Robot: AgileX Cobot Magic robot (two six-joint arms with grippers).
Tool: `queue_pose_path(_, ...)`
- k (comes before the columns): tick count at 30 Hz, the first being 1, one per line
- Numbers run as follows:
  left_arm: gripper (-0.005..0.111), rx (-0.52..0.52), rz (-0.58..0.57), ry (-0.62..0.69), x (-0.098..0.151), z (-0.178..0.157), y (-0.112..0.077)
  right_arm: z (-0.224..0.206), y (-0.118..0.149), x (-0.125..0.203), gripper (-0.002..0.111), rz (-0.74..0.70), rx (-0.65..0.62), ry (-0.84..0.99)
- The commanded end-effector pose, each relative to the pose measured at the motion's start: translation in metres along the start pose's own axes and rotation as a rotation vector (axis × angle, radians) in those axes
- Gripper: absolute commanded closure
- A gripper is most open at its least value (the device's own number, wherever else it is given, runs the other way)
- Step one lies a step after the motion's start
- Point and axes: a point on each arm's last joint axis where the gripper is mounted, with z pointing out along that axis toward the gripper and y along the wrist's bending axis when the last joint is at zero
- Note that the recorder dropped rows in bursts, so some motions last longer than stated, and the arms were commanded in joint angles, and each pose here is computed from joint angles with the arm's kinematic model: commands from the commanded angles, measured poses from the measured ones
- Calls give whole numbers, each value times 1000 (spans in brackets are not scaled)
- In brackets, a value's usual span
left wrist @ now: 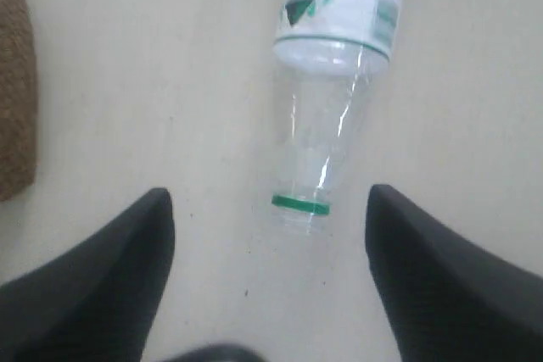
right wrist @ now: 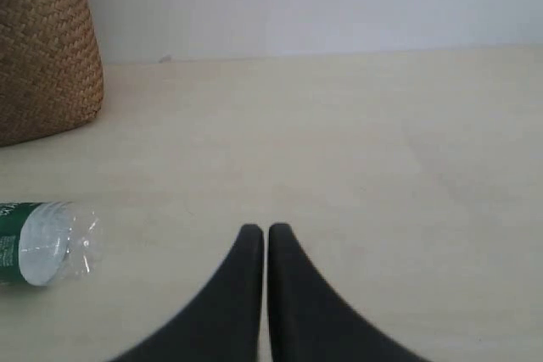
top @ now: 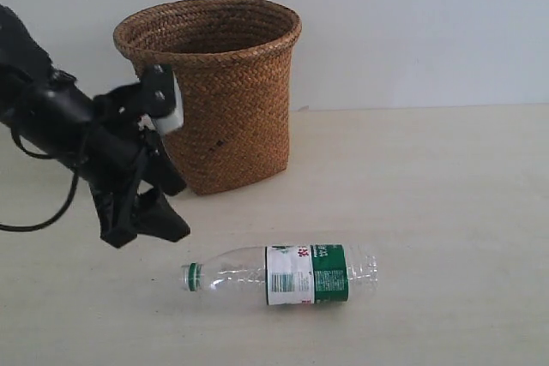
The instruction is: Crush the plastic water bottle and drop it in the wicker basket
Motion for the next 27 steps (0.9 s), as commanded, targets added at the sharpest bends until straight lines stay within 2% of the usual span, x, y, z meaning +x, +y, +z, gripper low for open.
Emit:
queue_pose_path(1,47,32,54,118,5,28,-1,0,0,0,108,-6,3,-12)
queue_pose_path(6,47,71,121,206,8,48,-6,0,0,0,108,-6,3,-12)
queue_pose_path(16,47,118,156,245,1,77,-20,0,0,0,108,-6,3,-12)
queue_pose_path(21,47,128,177,282,6,89,-20,0,0,0,108,-6,3,-12)
queue_pose_path(27,47,66,164,309,10,95,-14,0,0,0,108,-6,3,-12)
